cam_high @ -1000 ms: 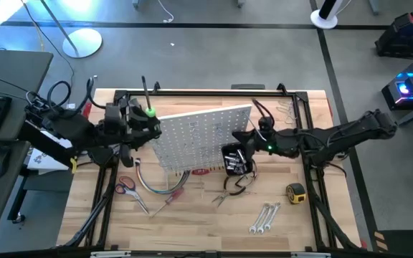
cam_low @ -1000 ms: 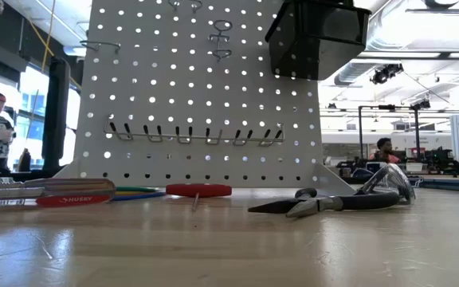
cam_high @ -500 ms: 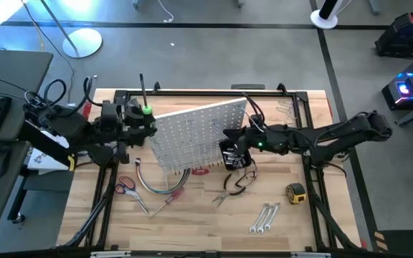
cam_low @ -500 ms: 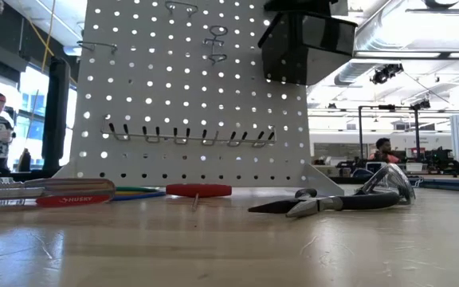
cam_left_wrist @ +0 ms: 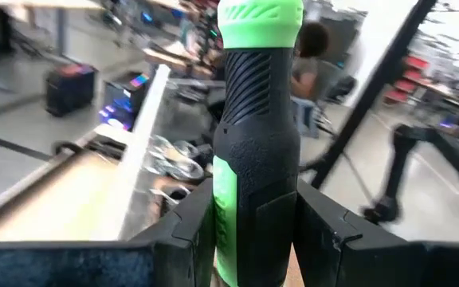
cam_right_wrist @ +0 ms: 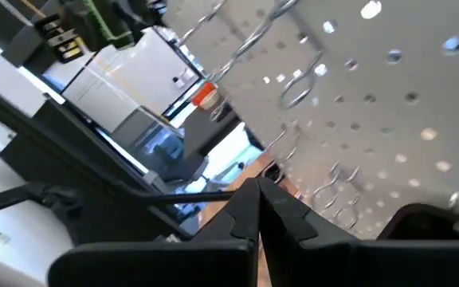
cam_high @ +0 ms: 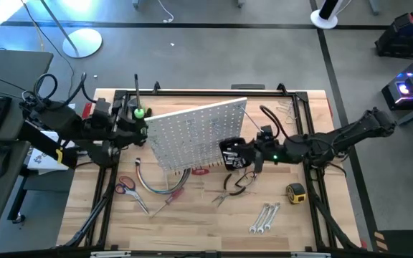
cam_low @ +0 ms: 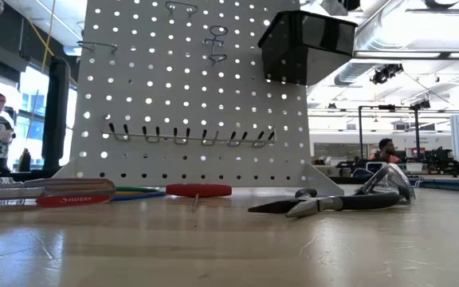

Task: Hang tools onto peg board
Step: Hang the green screwdriver on the peg board

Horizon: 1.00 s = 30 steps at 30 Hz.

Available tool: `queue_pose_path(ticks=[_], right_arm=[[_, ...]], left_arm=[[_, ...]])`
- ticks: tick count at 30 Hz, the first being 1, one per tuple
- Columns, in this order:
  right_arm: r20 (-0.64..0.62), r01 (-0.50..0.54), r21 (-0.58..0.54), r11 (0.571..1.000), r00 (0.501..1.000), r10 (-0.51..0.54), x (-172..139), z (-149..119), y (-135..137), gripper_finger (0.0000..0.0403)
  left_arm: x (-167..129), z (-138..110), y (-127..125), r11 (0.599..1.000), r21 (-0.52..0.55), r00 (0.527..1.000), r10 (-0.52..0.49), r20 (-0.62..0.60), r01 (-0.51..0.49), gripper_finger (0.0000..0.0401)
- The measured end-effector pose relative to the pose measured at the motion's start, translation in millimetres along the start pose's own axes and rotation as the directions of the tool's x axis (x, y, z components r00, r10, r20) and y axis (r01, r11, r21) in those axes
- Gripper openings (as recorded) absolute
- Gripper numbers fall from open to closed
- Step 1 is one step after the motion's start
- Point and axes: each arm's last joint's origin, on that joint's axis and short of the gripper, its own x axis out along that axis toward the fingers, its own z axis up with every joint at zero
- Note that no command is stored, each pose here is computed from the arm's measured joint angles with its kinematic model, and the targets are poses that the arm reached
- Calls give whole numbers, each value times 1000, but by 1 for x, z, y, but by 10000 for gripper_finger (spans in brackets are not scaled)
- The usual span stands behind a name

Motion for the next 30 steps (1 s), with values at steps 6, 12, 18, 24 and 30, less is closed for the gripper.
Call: queue_pose_path(ticks=[6,12,18,24,30], right_arm=[[31,-20,15,1000,999,20,-4,-3,8,0],[159,-183,4,983,971,180,-11,9,28,0],[184,-230,-59,971,954,237,-17,14,41,0],[97,-230,3,973,969,228,-20,1,43,0],[90,-217,34,976,973,213,-24,-4,45,0]], left_arm=[[-2,2,-5,982,-108,986,-161,-34,157,115],[-5,4,-13,922,-212,938,-343,-53,325,115],[-9,0,-14,906,-233,917,-385,-106,354,115],[-11,-6,-16,887,-248,883,-436,-174,389,115],[-14,-17,-18,795,-486,763,-553,-333,364,115]])
